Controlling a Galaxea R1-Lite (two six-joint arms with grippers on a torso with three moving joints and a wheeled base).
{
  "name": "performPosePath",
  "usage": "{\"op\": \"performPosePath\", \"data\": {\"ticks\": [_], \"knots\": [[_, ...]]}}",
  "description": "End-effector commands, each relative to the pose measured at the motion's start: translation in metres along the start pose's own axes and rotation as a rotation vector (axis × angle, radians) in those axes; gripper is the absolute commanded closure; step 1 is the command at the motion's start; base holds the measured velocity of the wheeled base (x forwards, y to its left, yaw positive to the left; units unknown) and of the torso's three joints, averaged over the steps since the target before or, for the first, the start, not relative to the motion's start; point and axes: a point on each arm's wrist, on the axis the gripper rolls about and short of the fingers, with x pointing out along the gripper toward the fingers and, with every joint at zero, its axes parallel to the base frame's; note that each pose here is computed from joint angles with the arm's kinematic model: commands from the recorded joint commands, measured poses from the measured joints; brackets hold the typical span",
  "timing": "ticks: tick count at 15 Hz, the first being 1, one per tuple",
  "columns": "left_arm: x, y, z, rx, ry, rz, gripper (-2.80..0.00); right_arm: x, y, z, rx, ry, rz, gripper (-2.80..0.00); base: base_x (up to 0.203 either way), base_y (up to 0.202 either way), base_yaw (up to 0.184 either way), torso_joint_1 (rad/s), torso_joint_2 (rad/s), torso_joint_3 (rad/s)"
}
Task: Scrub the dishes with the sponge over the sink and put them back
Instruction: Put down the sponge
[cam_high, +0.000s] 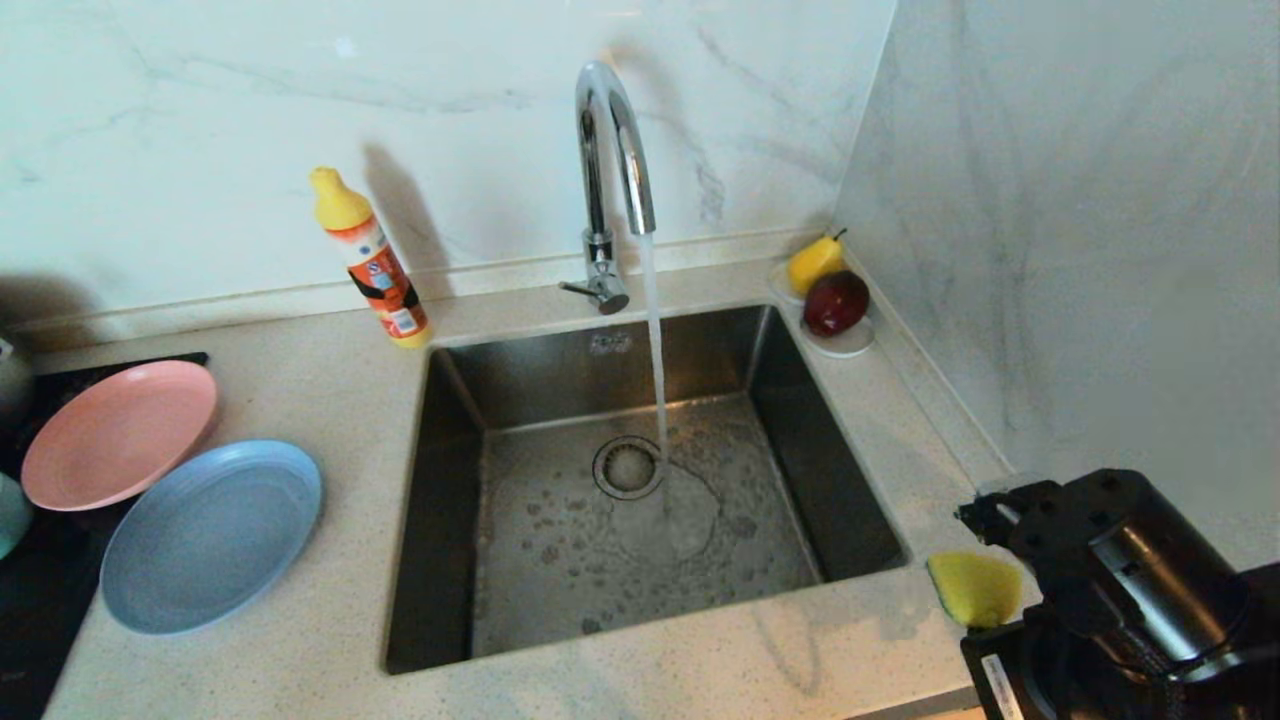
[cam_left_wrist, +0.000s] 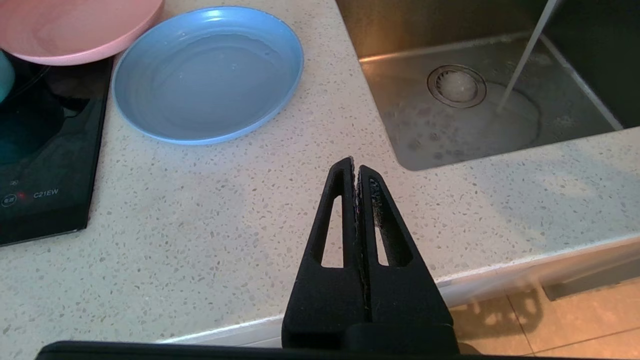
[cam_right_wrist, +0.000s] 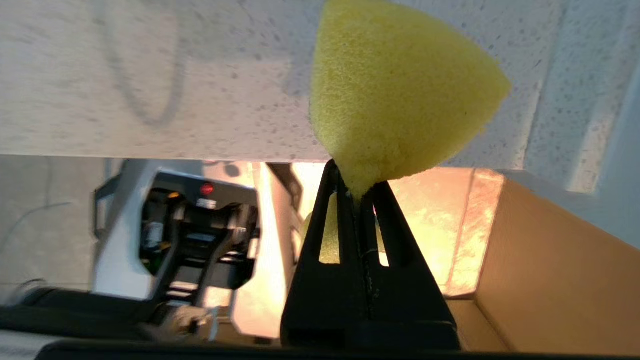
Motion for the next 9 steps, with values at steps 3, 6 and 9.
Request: {"op": "performPosePath", "data": {"ticks": [3,6,9], "knots": [[0.001,0.000,-0.002,0.000,0.007,-0.002,0.00,0.030,-0.010,-0.006,-0.008,0.024,-0.064,0.00,0.000,0.000,0.000,0.000,0.00,0.000],[0.001,0.000,-0.002,0.000,0.007,-0.001,0.00,0.045,-0.008,-0.011,-0.025,0.033,-0.074,0.00,0.000,0.000,0.000,0.000,0.00,0.000],[0.001,0.000,-0.002,0.000,0.007,0.000,0.00,0.057,-0.010,-0.013,-0.011,0.045,-0.093,0.00,0.000,0.000,0.000,0.000,0.00,0.000]]}}
